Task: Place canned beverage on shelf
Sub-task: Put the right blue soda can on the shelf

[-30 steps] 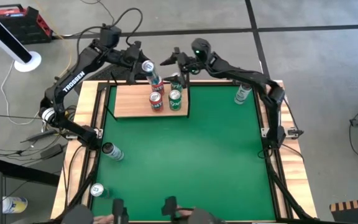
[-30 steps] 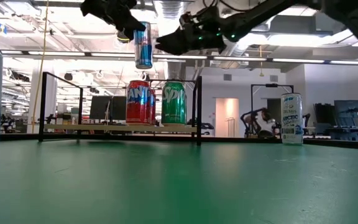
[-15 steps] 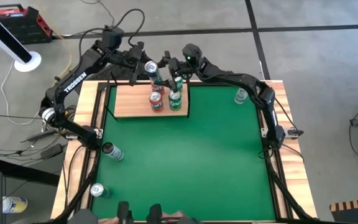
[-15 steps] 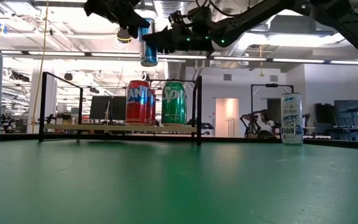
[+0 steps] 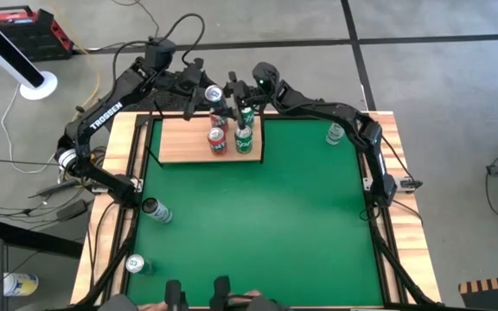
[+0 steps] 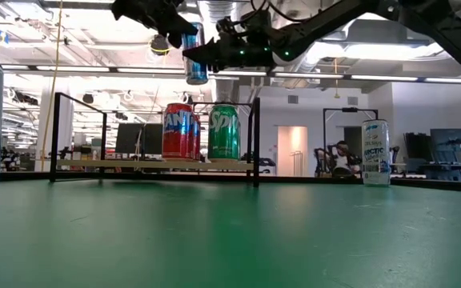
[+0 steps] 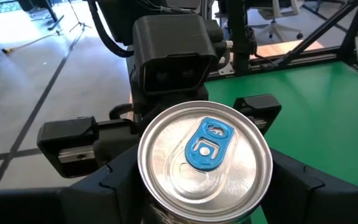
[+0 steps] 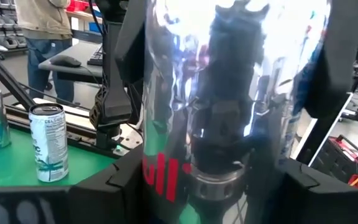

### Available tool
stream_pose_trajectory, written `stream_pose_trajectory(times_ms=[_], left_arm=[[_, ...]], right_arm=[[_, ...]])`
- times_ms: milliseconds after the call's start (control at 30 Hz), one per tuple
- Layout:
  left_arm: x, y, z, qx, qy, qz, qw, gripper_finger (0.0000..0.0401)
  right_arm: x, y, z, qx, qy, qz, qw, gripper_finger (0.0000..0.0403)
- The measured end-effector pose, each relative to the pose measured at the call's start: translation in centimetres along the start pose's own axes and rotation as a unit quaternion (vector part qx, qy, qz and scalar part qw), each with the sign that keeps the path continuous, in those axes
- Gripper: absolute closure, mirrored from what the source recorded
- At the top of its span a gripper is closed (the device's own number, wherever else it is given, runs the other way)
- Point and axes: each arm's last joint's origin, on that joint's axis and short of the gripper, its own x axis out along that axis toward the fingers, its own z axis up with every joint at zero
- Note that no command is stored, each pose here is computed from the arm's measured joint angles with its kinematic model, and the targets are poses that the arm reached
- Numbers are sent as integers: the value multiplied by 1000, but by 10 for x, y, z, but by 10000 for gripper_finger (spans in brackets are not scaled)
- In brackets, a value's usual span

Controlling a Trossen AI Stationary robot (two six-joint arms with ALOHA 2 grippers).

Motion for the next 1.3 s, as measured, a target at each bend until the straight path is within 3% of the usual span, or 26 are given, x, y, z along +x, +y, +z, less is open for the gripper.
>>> stream_pose_trajectory(times_ms=[167,333,500,633,833,967,1200,1300], left_arm=[[2,0,-1,-8,15,24,1000,134],[7,-1,0,-24,53,91,994,97],[11,-5,0,-30,88,140,986,91],[15,-8,3,-5,89,141,986,89],[18,-9,8,8,78,154,985,89],[17,-8,9,-8,73,167,983,98],[17,-8,8,-33,74,173,982,169],[17,-8,7,-31,82,171,981,175]], right_arm=[[-6,-6,-4,15,10,-4,1000,157],[-9,-10,-6,19,17,-20,999,157],[-10,-12,-8,24,27,-33,999,157],[-10,-13,-10,11,45,-61,997,157],[-10,-13,-11,6,49,-62,997,157],[-10,-13,-11,5,49,-62,997,157],[-10,-13,-11,4,49,-63,997,157],[-10,-13,-11,4,49,-63,997,157]])
